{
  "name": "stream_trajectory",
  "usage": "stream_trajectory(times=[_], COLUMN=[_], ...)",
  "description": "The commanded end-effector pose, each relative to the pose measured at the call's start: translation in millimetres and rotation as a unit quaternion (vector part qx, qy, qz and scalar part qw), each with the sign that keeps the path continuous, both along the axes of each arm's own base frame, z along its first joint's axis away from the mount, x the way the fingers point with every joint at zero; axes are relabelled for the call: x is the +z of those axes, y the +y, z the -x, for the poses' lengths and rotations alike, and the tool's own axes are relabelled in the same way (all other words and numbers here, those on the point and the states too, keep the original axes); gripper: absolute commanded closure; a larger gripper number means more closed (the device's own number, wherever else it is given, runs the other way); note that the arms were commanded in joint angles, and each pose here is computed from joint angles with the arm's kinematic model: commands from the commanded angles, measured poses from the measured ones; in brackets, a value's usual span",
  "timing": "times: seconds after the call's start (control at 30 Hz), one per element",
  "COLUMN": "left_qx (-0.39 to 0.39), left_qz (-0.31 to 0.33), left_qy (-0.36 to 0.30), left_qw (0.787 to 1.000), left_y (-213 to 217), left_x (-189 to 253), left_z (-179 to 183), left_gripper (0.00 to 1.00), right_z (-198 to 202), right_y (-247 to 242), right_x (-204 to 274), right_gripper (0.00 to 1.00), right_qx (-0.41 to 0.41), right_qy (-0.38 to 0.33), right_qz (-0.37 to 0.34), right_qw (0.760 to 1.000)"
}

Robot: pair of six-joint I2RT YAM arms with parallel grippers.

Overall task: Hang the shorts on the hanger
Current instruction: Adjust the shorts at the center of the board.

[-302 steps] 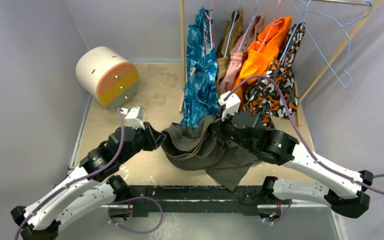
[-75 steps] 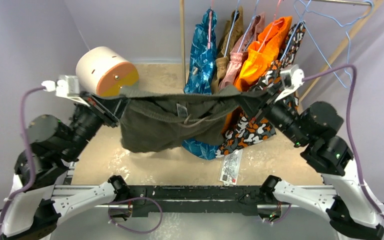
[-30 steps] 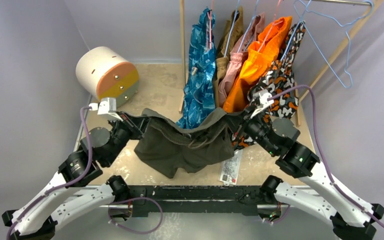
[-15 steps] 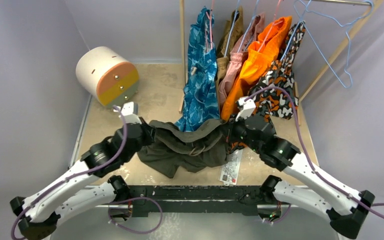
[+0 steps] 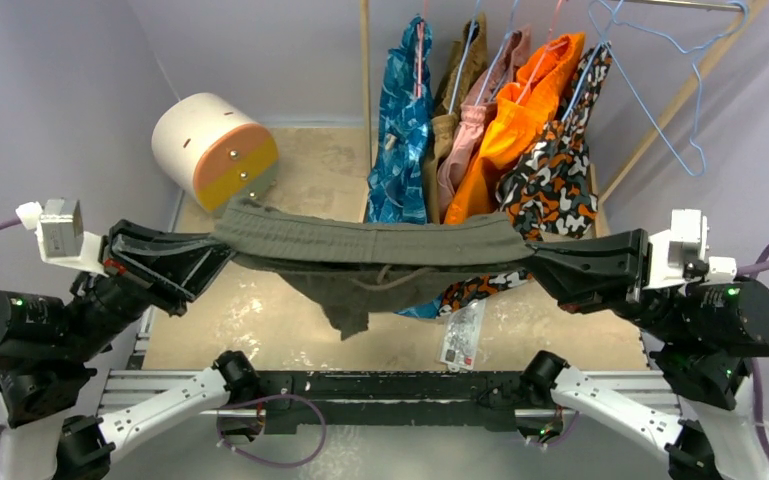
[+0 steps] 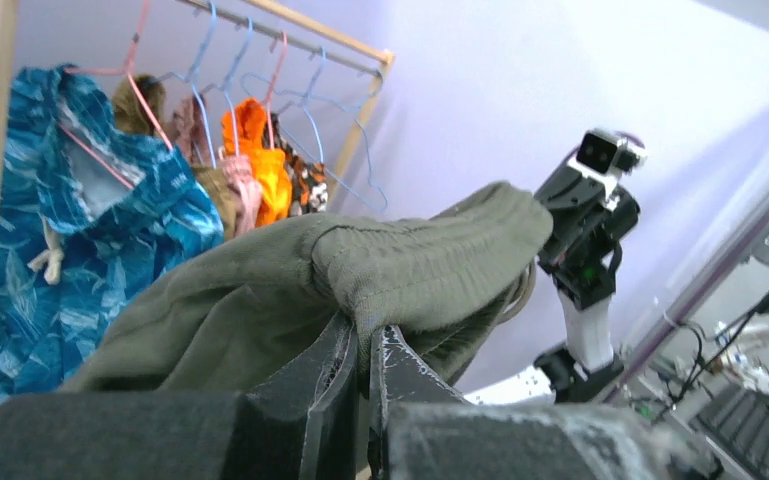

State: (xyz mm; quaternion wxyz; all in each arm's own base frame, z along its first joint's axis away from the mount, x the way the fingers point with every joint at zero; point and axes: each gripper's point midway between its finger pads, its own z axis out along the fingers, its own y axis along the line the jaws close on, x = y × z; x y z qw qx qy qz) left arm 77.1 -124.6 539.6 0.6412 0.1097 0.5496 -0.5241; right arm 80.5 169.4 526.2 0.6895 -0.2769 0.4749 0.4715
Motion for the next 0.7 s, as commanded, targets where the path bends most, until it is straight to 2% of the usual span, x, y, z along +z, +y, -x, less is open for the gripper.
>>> stream_trajectory(times=[0.0, 0.17, 0.27, 0.37, 0.43, 0.5, 0.57, 0.67], left_qx=[0.000, 0.032, 0.110, 0.227, 0.299, 0.330, 0.329, 0.323], left_qz=[-0.030, -0.080, -0.106, -0.129, -0.157, -0.200, -0.224, -0.205], left_qy=[-0.008, 0.051, 0.116, 0.188, 0.241, 0.281, 0.300, 0.315], left_qw=[1.000, 0.995, 0.981, 0.947, 0.910, 0.879, 0.867, 0.869], left_y=[-11, -37, -40, -27, -20, -24, -33, -38], left_x=[-21, -71, -119, -174, -219, -258, -287, -311], left_z=[-7, -45, -85, -127, -149, -162, -167, -166], left_gripper=[1.00, 1.00, 1.00, 1.00, 1.00, 1.00, 1.00, 1.00], right_z=[-28, -81, -119, -154, -167, -173, -175, -176], right_y=[29, 56, 59, 51, 49, 53, 55, 47], right_x=[-30, -95, -134, -182, -213, -250, -275, -298], right_gripper=[1.00, 1.00, 1.00, 1.00, 1.00, 1.00, 1.00, 1.00], right_qx=[-0.004, -0.061, -0.133, -0.222, -0.259, -0.272, -0.279, -0.305], right_qy=[0.018, 0.101, 0.171, 0.246, 0.289, 0.325, 0.356, 0.382], right_qz=[0.047, 0.091, 0.104, 0.121, 0.133, 0.153, 0.160, 0.155], right_qw=[0.999, 0.989, 0.971, 0.936, 0.912, 0.893, 0.878, 0.858])
